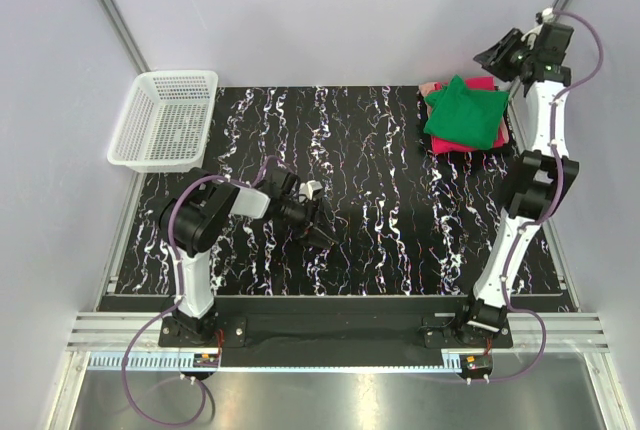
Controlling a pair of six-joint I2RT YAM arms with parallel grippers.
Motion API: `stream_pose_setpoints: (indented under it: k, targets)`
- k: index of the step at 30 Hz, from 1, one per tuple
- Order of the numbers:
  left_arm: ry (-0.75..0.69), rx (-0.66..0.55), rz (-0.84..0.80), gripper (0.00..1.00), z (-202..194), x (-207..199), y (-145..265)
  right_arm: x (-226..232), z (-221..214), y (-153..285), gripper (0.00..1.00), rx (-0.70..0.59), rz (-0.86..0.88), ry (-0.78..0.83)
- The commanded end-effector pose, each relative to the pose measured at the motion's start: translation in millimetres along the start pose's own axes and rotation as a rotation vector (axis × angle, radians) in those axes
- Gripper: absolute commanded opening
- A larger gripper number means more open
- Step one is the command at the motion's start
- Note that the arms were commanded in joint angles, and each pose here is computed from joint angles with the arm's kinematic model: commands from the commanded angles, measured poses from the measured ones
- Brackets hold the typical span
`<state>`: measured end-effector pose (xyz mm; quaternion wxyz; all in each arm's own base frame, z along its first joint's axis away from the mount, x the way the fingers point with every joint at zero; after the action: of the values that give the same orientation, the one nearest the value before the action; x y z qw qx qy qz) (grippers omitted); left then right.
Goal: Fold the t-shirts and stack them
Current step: Neatly place the folded tshirt to the corner
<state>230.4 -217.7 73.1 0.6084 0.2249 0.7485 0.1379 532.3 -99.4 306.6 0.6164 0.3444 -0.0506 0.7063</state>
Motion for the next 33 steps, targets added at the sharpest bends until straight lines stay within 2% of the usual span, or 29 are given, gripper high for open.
stream_pose_setpoints:
  k: [1, 12, 19, 33]
  targets:
    - [0.173, -0.032, 0.287, 0.50, -18.8, 64.3, -15.0, -7.3, -26.9, -12.4, 0.45, 0.090, 0.021, -0.023]
    - [0.193, -0.023, 0.306, 0.50, -26.7, 75.3, -15.4, -54.2, -75.4, -58.9, 0.46, 0.199, 0.004, -0.093]
    - [0.198, -0.021, 0.310, 0.50, -28.2, 77.1, -15.3, -78.4, -94.6, -78.5, 0.45, 0.206, -0.051, -0.083]
    - [0.205, -0.021, 0.294, 0.50, -17.5, 72.5, -20.3, -49.9, -51.2, -53.3, 0.44, 0.048, -0.032, 0.017]
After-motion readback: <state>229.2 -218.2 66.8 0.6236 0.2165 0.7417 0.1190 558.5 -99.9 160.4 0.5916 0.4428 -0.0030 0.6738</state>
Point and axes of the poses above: each gripper's point midway between its finger pads, its own y axis back along the fingers, its own x axis along the line the jaws close on, z = x × y, the point moved 10 cm from there along y, back along the fingers, and after that the axes turned 5 degrees about y, right-handed, at the moved point
